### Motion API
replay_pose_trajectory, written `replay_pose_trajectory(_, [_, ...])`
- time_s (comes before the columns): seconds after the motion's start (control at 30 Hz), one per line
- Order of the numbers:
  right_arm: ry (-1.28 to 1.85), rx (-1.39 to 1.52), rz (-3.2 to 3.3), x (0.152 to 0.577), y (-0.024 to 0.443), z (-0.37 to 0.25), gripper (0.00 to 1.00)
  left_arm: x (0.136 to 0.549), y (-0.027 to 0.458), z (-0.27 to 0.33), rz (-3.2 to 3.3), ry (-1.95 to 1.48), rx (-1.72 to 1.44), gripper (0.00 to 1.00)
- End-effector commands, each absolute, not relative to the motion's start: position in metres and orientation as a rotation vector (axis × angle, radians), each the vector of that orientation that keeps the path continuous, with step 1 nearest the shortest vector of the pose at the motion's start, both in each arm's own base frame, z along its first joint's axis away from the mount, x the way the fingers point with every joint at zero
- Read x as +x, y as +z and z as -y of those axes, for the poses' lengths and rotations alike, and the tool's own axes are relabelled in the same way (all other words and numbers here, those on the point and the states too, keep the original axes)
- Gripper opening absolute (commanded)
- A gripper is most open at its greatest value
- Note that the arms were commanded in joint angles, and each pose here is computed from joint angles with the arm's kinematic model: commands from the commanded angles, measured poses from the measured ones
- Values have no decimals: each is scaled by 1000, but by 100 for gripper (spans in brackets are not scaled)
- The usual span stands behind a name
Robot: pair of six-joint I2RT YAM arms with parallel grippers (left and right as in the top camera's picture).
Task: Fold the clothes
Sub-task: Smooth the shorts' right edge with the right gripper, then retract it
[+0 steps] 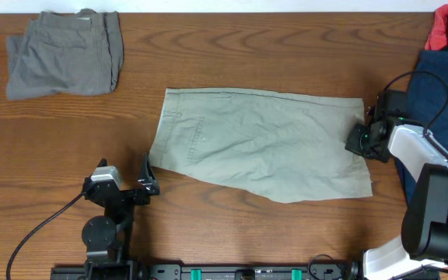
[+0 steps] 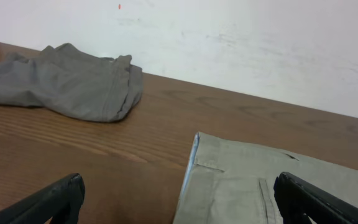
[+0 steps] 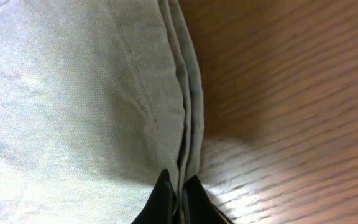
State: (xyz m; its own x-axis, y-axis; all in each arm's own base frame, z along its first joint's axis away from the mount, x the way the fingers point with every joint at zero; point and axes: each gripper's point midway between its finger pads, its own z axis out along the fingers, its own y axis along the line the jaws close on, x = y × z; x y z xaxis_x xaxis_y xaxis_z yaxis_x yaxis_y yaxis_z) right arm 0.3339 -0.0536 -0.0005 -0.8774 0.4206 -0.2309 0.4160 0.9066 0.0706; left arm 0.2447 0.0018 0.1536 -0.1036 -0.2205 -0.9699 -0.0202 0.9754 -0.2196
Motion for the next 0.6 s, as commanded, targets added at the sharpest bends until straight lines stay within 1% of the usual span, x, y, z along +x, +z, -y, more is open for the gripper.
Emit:
replay_pose_trajectory(0.0, [-40, 637, -2781, 349, 10, 68, 1, 244, 138, 0, -1714, -163, -173, 98])
replay_pose_trajectory(0.2, [-49, 583, -2748, 365, 24, 72, 2, 244, 138, 0, -1714, -163, -173, 98])
replay_pose_trajectory(0.23, [-49, 582, -2746, 366, 27, 72, 2, 244, 138, 0, -1714, -163, -173, 98])
replay_pose_trajectory(0.27, [-49, 583, -2748, 367, 29, 72, 6, 244, 138, 0, -1714, -163, -173, 98])
replay_pose_trajectory(0.3, [-48, 583, -2750, 368, 32, 72, 24, 244, 138, 0, -1714, -163, -173, 98])
replay_pose_trajectory(0.33, [-48, 583, -2750, 369, 35, 72, 36, 244, 138, 0, -1714, -163, -173, 98])
replay_pose_trajectory(0.37, [-49, 580, -2750, 371, 39, 73, 43, 244, 138, 0, -1714, -163, -173, 98])
replay_pose_trajectory(0.4, [-51, 572, -2751, 373, 42, 73, 54, 244, 138, 0, -1714, -163, -173, 98])
replay_pose_trajectory(0.47, [-54, 564, -2756, 377, 55, 74, 66, 244, 138, 0, -1714, -163, -173, 98])
replay_pose_trajectory(0.5, [-54, 565, -2761, 378, 62, 74, 73, 244, 138, 0, -1714, -163, -173, 98])
replay_pose_trajectory(0.53, [-53, 567, -2767, 379, 70, 74, 95, 244, 138, 0, -1714, -163, -173, 98])
replay_pose_trajectory(0.57, [-51, 570, -2773, 380, 79, 74, 99, 244, 138, 0, -1714, -163, -173, 98])
